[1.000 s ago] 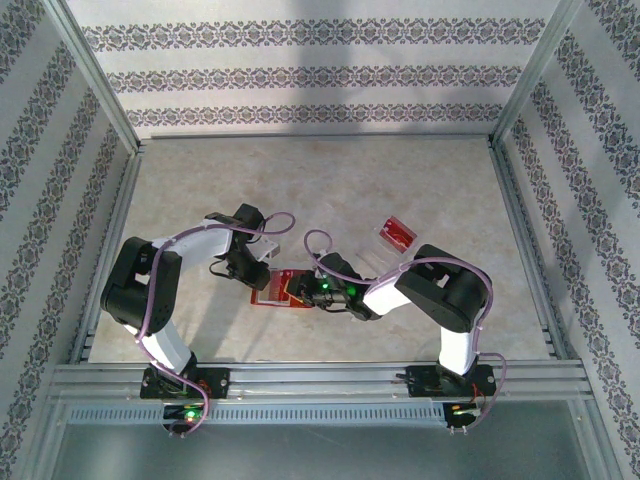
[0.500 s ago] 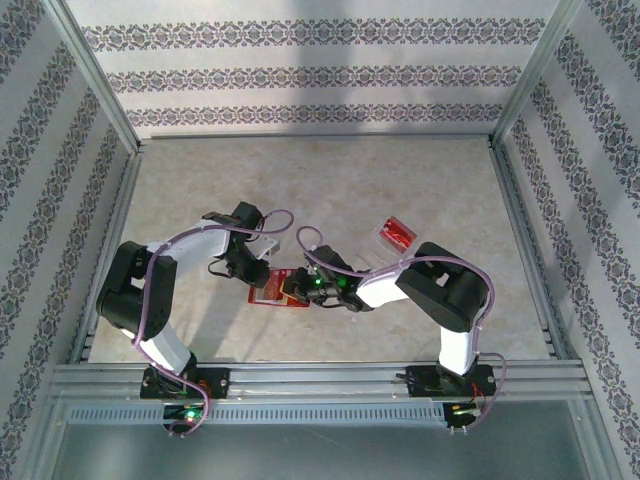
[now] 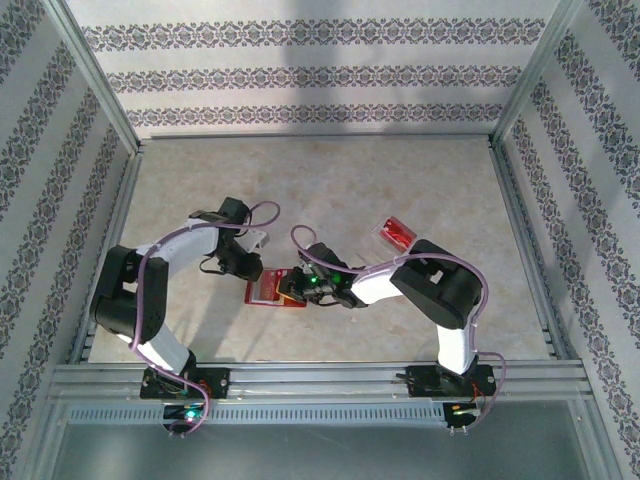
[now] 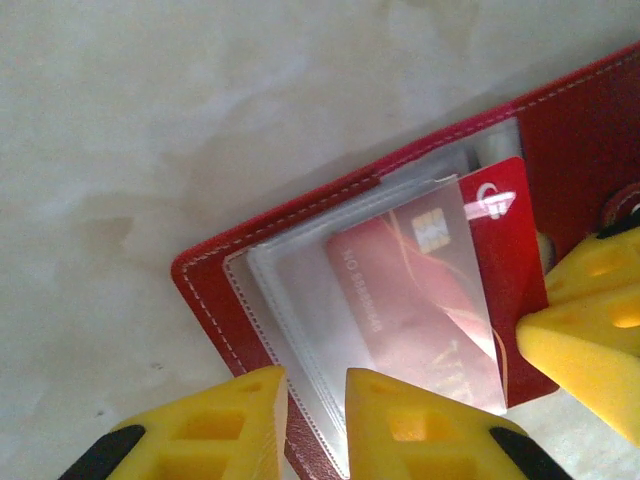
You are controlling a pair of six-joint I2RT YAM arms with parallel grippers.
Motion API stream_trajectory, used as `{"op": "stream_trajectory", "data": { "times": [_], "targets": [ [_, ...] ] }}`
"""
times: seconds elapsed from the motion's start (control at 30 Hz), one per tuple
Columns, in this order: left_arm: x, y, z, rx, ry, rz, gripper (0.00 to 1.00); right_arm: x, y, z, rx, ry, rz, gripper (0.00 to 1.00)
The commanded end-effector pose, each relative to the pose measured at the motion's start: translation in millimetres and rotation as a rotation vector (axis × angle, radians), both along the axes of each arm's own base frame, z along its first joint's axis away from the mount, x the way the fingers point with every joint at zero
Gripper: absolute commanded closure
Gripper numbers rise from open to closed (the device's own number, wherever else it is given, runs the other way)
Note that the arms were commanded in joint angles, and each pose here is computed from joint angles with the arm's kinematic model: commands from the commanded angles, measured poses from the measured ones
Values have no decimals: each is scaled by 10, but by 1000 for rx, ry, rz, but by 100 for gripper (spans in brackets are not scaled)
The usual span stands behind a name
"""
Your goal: Put the credit cards into the card holder
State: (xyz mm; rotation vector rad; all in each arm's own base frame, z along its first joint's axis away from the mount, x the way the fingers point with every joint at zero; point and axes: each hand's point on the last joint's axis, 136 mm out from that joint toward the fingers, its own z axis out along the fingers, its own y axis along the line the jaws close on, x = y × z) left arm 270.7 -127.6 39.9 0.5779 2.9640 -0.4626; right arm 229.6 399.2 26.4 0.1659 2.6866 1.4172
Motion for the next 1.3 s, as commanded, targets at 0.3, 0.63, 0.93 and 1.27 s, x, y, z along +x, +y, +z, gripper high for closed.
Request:
{"op": "stream_trajectory", "data": {
  "times": [0.3, 0.63, 0.93, 1.27],
  "targets": [
    [-44, 19, -169, 0, 61, 65, 70, -68, 61, -105, -45, 23, 55, 95],
    [-38, 26, -166, -1, 48, 70, 71, -65, 175, -133, -44, 33, 88, 95],
    [-38, 36, -184, 7, 54, 73, 71, -37, 209, -84, -40, 27, 100, 86],
    [-19, 47, -172, 18, 54, 73, 72, 6, 37, -57, -75, 8, 58, 79]
  ]
}}
